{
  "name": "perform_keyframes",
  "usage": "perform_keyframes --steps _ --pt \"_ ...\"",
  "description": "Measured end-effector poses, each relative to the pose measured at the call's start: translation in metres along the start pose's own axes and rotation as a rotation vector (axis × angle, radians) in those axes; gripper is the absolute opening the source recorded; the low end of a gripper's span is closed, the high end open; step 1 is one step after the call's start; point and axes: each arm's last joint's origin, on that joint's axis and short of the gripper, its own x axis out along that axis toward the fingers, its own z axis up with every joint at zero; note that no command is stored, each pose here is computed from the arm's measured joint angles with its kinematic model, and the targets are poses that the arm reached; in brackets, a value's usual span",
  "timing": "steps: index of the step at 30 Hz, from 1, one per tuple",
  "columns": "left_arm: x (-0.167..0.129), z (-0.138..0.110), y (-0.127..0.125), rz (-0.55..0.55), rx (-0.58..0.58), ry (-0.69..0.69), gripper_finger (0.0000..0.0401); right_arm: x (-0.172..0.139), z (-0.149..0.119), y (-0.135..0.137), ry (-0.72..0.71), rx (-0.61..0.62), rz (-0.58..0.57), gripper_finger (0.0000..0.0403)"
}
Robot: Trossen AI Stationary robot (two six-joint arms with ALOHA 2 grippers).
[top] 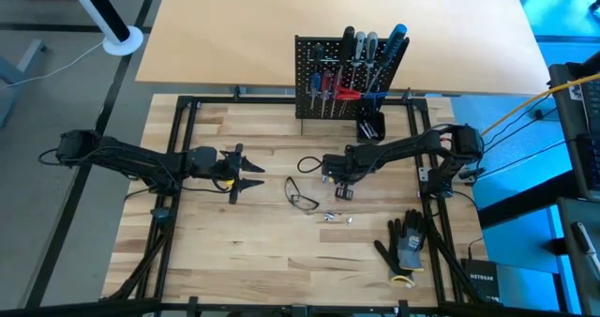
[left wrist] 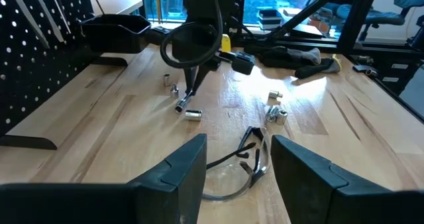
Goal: Hang tools onto peg board
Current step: Put the silver extension bar in the black bin on the peg board
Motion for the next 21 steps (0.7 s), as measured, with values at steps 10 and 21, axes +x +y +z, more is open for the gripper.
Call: perform_keyframes --steps 10,21 --pt "0.000 0.000 0.000 0.000 0.000 0.001 0.0159 -0.025 -0.002 -0.004 -0.075 0.011 0.023 0.0008" --pt "0.000 -0.001 0.000 0.000 -0.003 0.005 0.0159 -0.028 0.013 0.006 -0.200 0.100 0.255 0.0025"
